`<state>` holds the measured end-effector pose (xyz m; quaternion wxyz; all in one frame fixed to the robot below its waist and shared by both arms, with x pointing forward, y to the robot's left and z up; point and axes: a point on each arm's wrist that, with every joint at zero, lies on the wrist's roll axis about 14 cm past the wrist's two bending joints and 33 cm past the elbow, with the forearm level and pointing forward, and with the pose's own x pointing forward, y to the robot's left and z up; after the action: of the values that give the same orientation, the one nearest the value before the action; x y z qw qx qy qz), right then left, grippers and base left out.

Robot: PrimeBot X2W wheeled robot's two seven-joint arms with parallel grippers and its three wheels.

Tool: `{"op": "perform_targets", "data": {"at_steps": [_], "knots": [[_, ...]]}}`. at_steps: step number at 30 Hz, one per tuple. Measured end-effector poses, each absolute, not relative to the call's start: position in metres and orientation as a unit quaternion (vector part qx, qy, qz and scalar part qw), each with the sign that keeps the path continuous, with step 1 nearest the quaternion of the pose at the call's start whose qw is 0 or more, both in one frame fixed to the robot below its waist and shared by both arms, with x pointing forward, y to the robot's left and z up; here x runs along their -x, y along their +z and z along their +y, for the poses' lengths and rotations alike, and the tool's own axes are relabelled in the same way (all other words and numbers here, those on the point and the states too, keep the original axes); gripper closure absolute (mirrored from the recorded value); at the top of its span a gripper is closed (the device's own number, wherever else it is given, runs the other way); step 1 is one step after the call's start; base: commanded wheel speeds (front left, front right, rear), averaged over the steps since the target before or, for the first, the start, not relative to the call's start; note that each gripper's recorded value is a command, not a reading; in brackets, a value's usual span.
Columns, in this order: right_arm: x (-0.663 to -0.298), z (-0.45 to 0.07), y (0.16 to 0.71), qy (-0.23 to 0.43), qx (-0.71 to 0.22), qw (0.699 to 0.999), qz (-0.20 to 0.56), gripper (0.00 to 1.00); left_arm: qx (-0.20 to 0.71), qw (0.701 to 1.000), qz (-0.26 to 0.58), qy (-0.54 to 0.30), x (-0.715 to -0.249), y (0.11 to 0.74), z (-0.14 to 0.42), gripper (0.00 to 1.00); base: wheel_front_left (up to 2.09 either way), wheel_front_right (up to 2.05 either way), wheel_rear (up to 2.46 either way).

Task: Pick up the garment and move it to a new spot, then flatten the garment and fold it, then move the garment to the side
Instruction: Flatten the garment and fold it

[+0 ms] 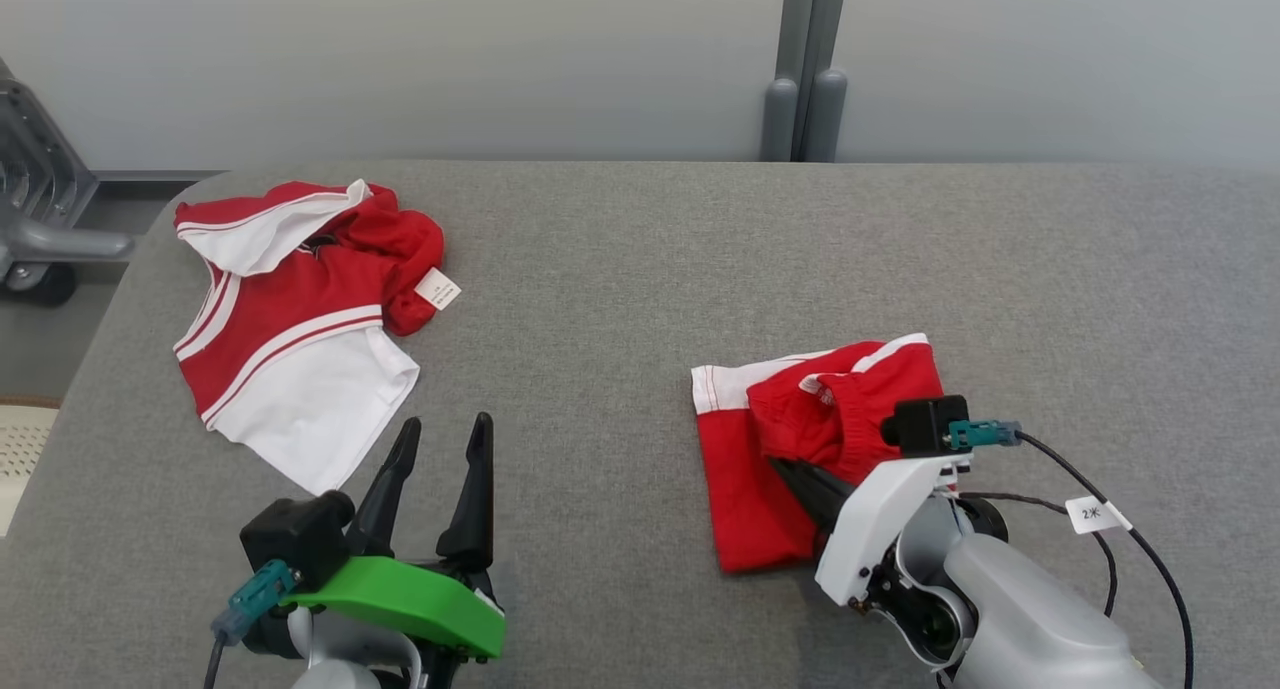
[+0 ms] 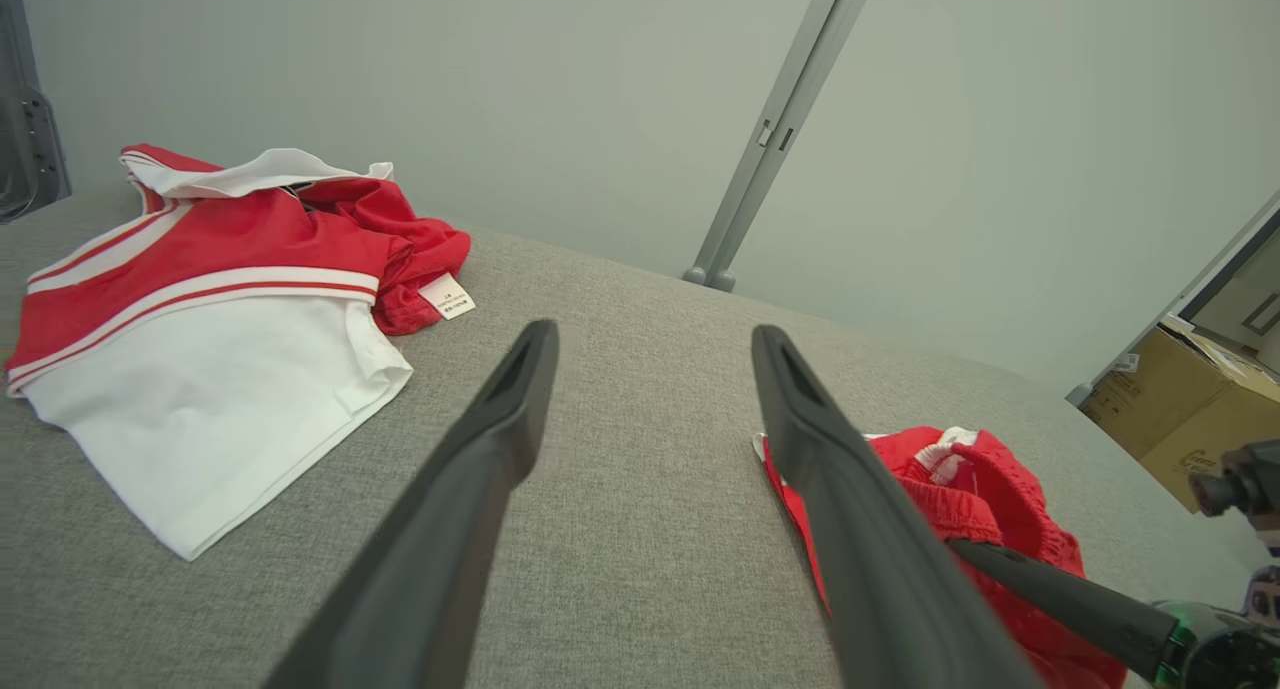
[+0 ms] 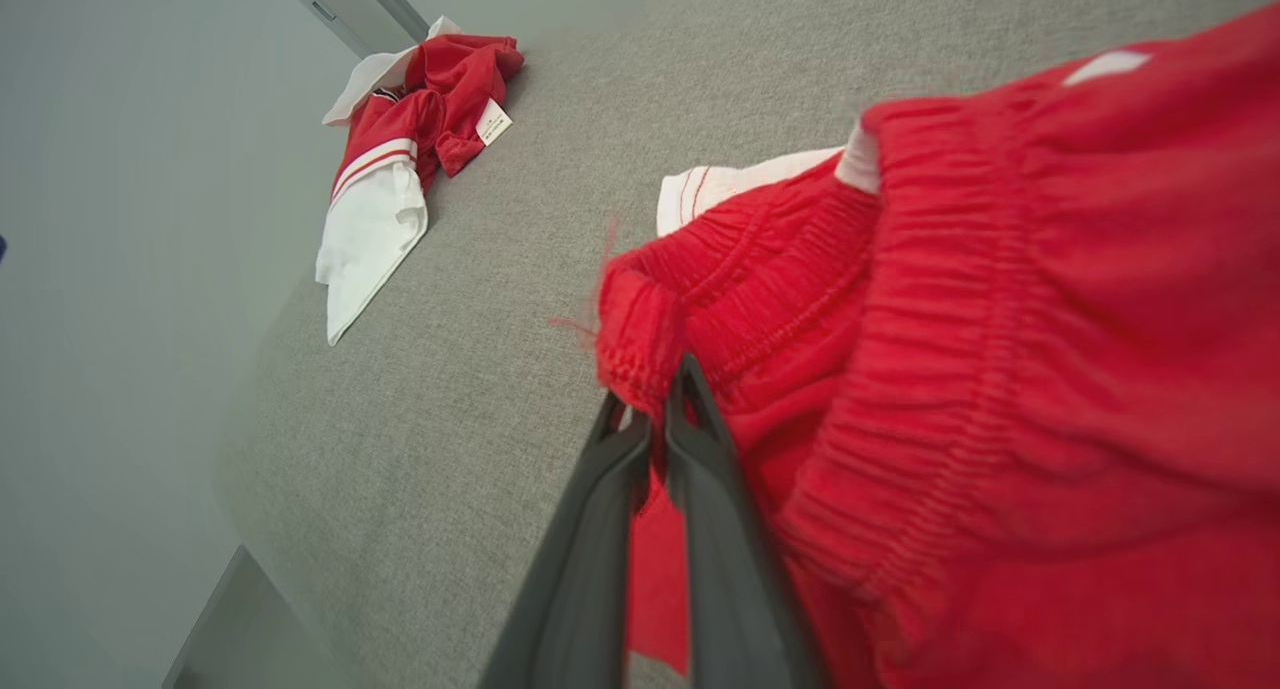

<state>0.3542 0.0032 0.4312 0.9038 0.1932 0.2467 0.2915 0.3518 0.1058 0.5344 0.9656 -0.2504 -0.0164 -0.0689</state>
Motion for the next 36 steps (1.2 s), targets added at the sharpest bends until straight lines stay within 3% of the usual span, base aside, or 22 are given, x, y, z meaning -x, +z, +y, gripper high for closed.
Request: {"op": "perform_targets", "data": {"at_steps": [8, 9, 11, 12, 13, 27, 31, 36], "knots": [[-0.350, 0.019, 0.426, 0.313, -0.172, 0.896, 0.265, 1.00, 0.254, 0.966, -0.014, -0.051, -0.346, 0.530, 0.115, 0.00, 0.00, 0.00, 0.00], [-0.350, 0.020, 0.425, 0.314, -0.170, 0.895, 0.267, 0.91, 0.255, 0.966, -0.015, -0.051, -0.346, 0.531, 0.115, 0.00, 0.00, 0.00, 0.00], [-0.348, 0.020, 0.421, 0.314, -0.164, 0.895, 0.272, 0.56, 0.256, 0.965, -0.017, -0.050, -0.346, 0.532, 0.116, 0.00, 0.00, 0.00, 0.00], [-0.348, 0.019, 0.420, 0.315, -0.158, 0.895, 0.273, 0.12, 0.256, 0.965, -0.017, -0.050, -0.346, 0.532, 0.116, 0.00, 0.00, 0.00, 0.00], [-0.348, 0.019, 0.420, 0.316, -0.153, 0.896, 0.272, 0.00, 0.256, 0.965, -0.018, -0.050, -0.346, 0.532, 0.116, 0.00, 0.00, 0.00, 0.00], [-0.355, 0.033, 0.465, 0.393, -0.001, 0.904, 0.166, 0.00, 0.255, 0.965, -0.015, -0.060, -0.343, 0.532, 0.108, 0.00, 0.00, 0.00, 0.00], [-0.368, 0.014, 0.481, 0.365, -0.017, 0.922, 0.131, 0.00, 0.252, 0.965, -0.014, -0.072, -0.344, 0.534, 0.101, 0.00, 0.00, 0.00, 0.00], [-0.396, -0.042, 0.486, 0.279, -0.035, 0.952, 0.119, 0.00, 0.247, 0.966, -0.017, -0.079, -0.344, 0.537, 0.098, 0.00, 0.00, 0.00, 0.00]]}}
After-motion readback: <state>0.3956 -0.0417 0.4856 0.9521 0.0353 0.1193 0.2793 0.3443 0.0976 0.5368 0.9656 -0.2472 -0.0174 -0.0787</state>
